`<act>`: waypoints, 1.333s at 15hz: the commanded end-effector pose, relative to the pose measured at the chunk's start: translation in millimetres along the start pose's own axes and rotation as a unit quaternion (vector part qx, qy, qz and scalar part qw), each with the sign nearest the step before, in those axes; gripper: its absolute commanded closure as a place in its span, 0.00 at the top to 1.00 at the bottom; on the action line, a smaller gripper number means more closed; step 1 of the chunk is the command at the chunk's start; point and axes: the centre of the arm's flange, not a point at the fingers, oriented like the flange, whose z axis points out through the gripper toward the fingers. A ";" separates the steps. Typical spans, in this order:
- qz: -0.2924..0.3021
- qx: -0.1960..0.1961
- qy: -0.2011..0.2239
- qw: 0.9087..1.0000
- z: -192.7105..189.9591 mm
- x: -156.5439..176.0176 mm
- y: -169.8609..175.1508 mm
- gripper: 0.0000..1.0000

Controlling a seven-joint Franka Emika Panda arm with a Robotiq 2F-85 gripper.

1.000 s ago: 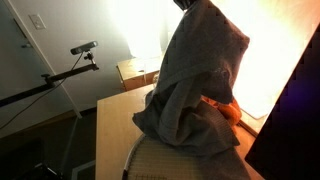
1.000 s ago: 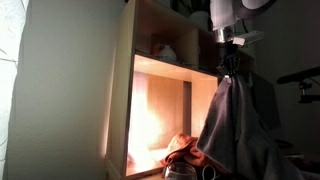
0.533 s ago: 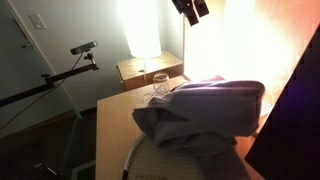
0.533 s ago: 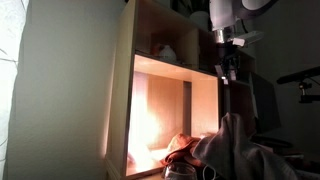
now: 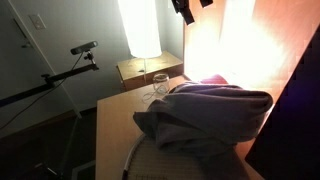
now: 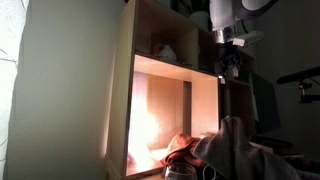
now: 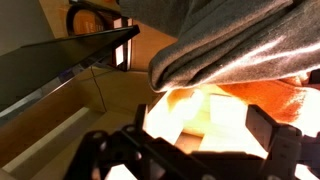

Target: Put the towel on the table

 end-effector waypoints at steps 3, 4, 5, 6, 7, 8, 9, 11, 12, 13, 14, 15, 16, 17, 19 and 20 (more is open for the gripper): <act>0.003 -0.001 -0.001 1.000 1.7 1.0 2.8 1.00; 0.003 -0.001 -0.001 1.000 2.1 1.0 2.6 1.00; 0.002 -0.001 -0.001 1.000 2.4 1.0 2.5 1.00; 0.002 -0.001 -0.001 1.000 2.6 1.0 2.2 1.00; 0.002 -0.001 -0.001 1.000 2.7 0.9 1.9 1.00; 0.002 -0.001 -0.001 1.000 2.7 0.9 1.7 1.00; 0.002 -0.001 -0.001 1.000 2.8 0.9 1.7 1.00; 0.002 -0.001 -0.001 1.000 2.8 0.9 1.8 1.00; 0.002 -0.001 -0.001 1.000 2.8 0.9 1.8 1.00; 0.002 -0.001 -0.001 1.000 2.8 0.9 1.7 1.00; 0.002 -0.001 -0.001 1.000 2.8 0.9 1.7 1.00; 0.002 -0.001 -0.001 1.000 2.8 0.9 1.7 1.00; 0.002 -0.001 -0.001 1.000 2.8 0.9 1.8 1.00; 0.002 -0.001 -0.001 1.000 2.8 0.9 1.8 1.00; 0.002 -0.001 -0.001 1.000 2.8 0.9 1.7 1.00; 0.002 -0.001 -0.001 1.000 2.8 0.9 1.7 1.00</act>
